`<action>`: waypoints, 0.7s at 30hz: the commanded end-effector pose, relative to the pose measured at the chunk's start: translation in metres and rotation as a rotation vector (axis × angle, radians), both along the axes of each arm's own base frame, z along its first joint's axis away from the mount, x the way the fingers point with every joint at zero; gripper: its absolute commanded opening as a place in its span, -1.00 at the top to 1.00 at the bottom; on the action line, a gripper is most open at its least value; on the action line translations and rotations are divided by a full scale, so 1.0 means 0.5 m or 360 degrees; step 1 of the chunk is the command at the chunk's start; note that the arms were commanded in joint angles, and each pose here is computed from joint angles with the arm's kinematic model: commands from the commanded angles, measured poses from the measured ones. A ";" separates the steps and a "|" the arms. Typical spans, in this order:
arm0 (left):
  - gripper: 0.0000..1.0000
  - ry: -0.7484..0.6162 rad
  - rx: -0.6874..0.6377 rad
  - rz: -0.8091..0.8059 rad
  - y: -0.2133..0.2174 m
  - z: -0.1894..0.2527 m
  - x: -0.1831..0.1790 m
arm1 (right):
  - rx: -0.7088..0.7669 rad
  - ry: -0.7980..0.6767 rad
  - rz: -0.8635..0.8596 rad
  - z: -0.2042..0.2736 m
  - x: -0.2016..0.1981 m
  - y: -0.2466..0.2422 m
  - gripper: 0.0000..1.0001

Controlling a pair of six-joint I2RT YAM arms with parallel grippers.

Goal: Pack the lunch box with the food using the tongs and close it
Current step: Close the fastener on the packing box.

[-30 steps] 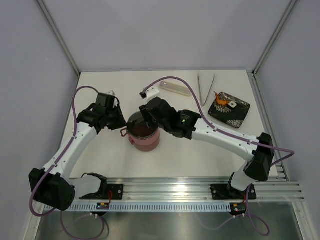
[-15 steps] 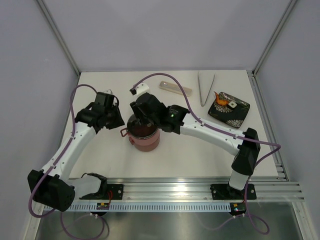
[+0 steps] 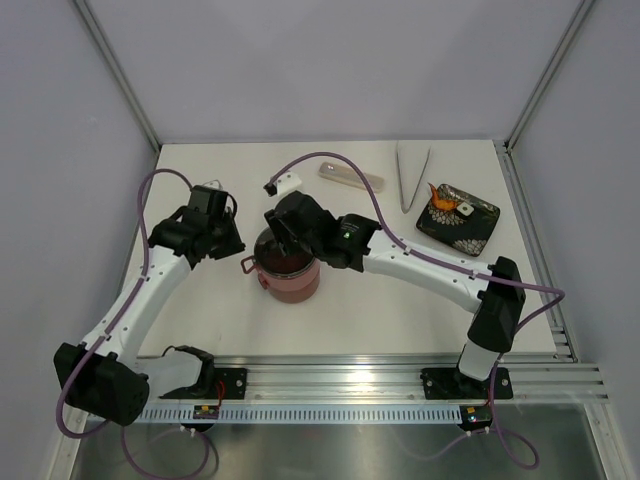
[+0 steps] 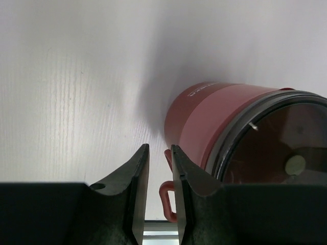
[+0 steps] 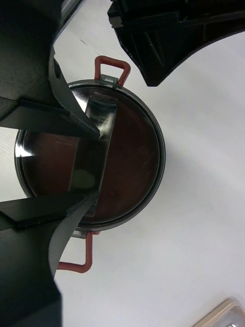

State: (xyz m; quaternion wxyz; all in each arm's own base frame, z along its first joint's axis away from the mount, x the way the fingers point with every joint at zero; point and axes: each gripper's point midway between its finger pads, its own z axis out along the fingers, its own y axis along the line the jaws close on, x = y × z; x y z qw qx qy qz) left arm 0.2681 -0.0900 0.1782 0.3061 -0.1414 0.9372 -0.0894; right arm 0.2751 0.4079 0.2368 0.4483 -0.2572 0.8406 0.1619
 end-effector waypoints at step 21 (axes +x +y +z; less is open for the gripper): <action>0.50 0.0039 -0.0095 -0.0131 -0.020 -0.021 -0.063 | 0.0075 -0.0154 -0.0164 0.089 0.009 -0.056 -0.09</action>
